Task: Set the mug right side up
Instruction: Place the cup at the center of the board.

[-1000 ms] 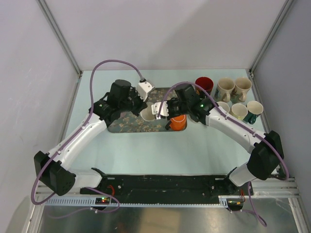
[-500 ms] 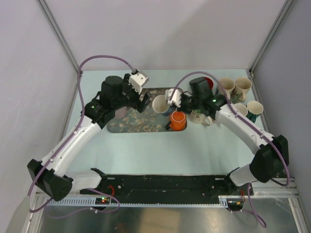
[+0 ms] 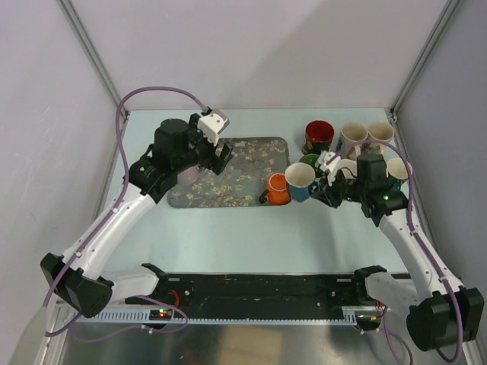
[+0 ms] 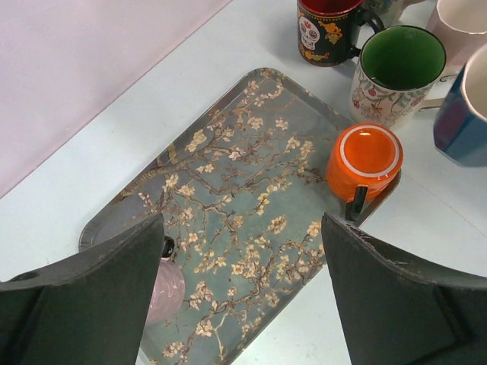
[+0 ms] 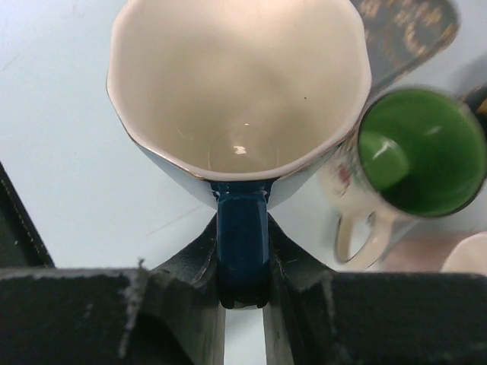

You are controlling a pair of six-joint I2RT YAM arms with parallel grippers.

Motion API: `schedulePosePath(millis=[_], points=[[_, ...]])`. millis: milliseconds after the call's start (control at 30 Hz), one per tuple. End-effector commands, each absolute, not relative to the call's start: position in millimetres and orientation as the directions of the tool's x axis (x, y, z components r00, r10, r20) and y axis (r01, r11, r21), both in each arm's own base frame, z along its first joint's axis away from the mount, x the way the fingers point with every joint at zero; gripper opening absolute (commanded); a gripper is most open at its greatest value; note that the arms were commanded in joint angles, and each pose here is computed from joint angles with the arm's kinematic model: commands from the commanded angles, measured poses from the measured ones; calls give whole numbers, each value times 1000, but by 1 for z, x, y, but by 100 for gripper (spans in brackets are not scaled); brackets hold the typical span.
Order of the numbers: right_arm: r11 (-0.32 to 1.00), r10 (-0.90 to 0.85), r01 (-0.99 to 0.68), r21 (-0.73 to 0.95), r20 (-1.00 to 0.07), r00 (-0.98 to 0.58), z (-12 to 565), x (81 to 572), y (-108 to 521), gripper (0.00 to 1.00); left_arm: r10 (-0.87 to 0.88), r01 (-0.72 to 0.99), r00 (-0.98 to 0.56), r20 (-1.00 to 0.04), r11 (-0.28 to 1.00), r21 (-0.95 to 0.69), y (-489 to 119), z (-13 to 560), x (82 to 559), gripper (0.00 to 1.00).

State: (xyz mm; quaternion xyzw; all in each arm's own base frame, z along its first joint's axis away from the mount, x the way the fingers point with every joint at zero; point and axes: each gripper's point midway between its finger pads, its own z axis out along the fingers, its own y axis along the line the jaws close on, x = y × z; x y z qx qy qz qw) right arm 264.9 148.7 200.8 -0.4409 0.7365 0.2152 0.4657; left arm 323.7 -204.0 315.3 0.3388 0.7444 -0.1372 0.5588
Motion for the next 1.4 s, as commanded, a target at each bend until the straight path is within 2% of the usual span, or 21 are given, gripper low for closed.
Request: schedulePosePath(millis=[0,467,833,1100,1200,1367], points=[[545,-390,-835,-77,-905,-171,199,256,142,0,320,638,-140,-937,753,162,-204,323,330,88],[634,-414,-771,-63,-869,-270,118,266,113,0,311,650,-153,-938,746,142,-206,319,327,87],[681,-460,-723,-120,-838,-293,88,282,107,1,321,639,-160,-933,755,150,-204,315,331,87],[614,-513,-783,-97,-803,-304,78,257,115,28,347,644,-166,-923,747,165,-204,306,331,88],[612,-517,-788,-68,-788,-334,75,246,114,34,358,623,-190,-914,763,170,-199,296,333,89],[627,-513,-778,-39,-773,-374,73,236,110,41,288,478,-355,-890,874,93,-180,261,342,91]])
